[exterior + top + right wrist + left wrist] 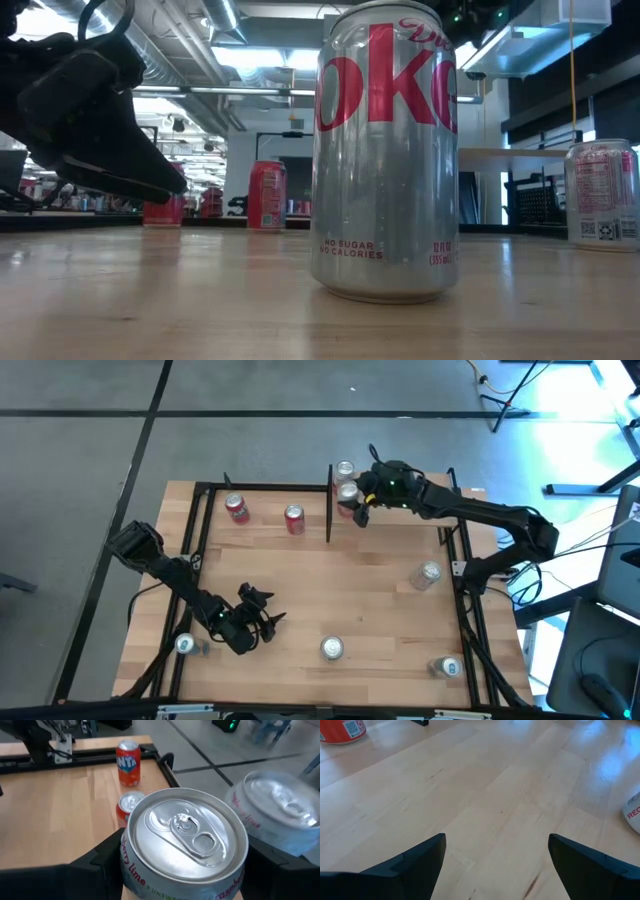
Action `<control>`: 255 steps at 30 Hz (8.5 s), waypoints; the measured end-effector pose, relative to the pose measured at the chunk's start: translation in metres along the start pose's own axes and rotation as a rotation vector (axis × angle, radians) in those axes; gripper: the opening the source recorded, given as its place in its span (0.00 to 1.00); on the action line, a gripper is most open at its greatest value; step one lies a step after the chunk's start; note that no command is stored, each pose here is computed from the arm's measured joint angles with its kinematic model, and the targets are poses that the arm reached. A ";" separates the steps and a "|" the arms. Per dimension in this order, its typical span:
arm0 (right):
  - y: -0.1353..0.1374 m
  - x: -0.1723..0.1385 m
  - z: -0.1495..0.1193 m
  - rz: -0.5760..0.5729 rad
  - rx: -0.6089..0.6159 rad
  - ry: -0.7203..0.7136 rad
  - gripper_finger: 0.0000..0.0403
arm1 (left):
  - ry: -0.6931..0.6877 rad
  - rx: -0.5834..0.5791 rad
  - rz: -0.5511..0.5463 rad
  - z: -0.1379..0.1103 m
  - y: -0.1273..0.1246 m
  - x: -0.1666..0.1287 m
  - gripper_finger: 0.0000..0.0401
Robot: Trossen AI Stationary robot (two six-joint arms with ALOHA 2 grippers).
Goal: Place canned beverage on shelf
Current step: Put the pink soda can on the shelf aligned with the other pink soda can, then put the bottom silver soda can on the shelf
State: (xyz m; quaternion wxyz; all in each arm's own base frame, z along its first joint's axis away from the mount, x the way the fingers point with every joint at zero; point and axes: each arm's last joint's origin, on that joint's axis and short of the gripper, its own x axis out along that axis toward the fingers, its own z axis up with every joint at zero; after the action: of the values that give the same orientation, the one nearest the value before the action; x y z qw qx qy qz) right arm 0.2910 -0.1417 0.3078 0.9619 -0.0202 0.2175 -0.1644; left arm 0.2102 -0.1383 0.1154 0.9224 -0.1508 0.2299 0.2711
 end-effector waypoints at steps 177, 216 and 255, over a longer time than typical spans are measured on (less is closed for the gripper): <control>0.272 -0.081 -0.047 0.284 -0.307 0.053 0.64 | -0.045 0.357 -0.490 -0.005 -0.105 -0.002 0.86; -0.071 -0.077 -0.025 0.082 -0.091 0.013 0.64 | 0.040 0.363 -0.370 0.014 -0.066 0.008 0.86; -0.107 -0.034 -0.030 0.066 -0.027 0.102 0.91 | 0.033 0.354 -0.396 0.018 -0.067 0.011 0.86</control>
State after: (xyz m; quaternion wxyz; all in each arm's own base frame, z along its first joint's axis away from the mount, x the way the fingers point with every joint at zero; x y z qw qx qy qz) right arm 0.2167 -0.2306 0.3060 0.9541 -0.0174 0.2691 -0.1306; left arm 0.2628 -0.1803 0.1352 0.9657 -0.0336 0.2546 0.0387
